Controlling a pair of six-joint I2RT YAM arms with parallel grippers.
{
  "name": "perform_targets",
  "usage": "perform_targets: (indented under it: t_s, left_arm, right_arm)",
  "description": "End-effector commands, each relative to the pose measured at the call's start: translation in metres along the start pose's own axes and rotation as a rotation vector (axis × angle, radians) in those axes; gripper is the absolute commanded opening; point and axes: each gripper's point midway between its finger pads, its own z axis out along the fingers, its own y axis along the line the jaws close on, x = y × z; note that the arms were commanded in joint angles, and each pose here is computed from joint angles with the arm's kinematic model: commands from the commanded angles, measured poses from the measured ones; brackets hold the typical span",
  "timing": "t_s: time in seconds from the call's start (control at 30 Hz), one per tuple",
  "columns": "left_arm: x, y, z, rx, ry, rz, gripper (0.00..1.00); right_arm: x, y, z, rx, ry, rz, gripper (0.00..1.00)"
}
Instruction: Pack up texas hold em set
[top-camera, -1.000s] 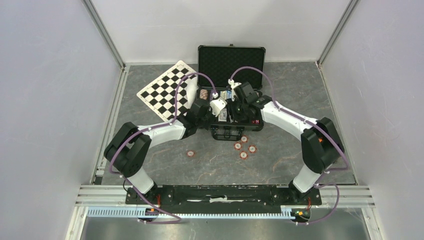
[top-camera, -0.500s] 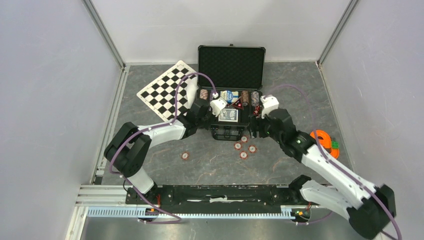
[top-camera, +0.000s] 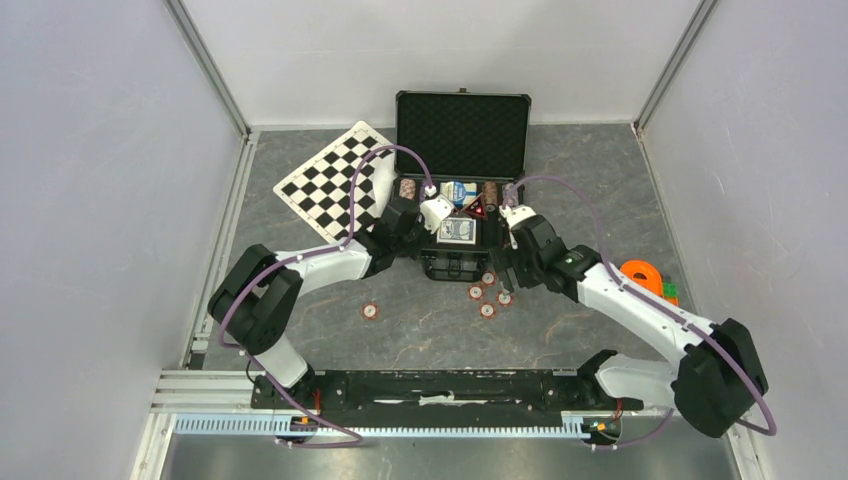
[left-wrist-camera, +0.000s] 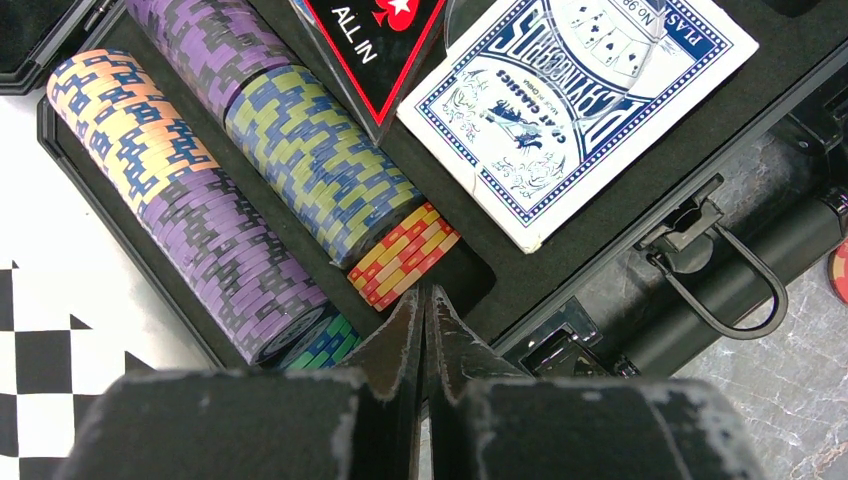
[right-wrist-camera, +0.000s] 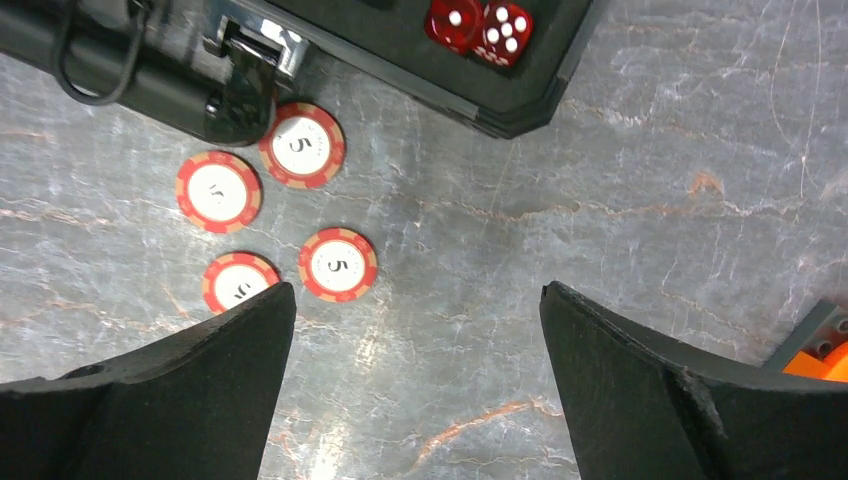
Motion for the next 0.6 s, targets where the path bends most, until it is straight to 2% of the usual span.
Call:
perform_targets:
  t_s: [0.0, 0.07, 0.13, 0.33, 0.4, 0.57]
  left_arm:
    - [-0.016, 0.004, -0.001, -0.017, -0.039, 0.008, 0.07]
    - [-0.015, 0.005, -0.001, -0.021, -0.037, 0.010, 0.07]
    - [-0.015, 0.005, 0.000, -0.019, -0.037, 0.010, 0.07]
    - [-0.016, 0.004, -0.001, -0.015, -0.039, 0.009, 0.07]
    - [-0.017, 0.004, -0.002, -0.014, -0.042, 0.010, 0.07]
    - [-0.018, 0.004, -0.003, -0.015, -0.046, 0.011, 0.07]
  right_arm:
    - [-0.015, 0.002, -0.017, -0.024, -0.031, 0.006, 0.98]
    - [-0.016, 0.010, -0.017, -0.075, -0.119, 0.065, 0.98]
    - [-0.011, 0.020, -0.014, -0.130, -0.134, 0.080, 0.98]
    - [0.017, 0.025, 0.004, -0.087, 0.131, 0.050, 0.91]
    - [0.022, 0.028, 0.007, -0.079, 0.171, 0.054, 0.86]
    - [0.025, 0.036, 0.014, -0.070, 0.181, 0.045, 0.85]
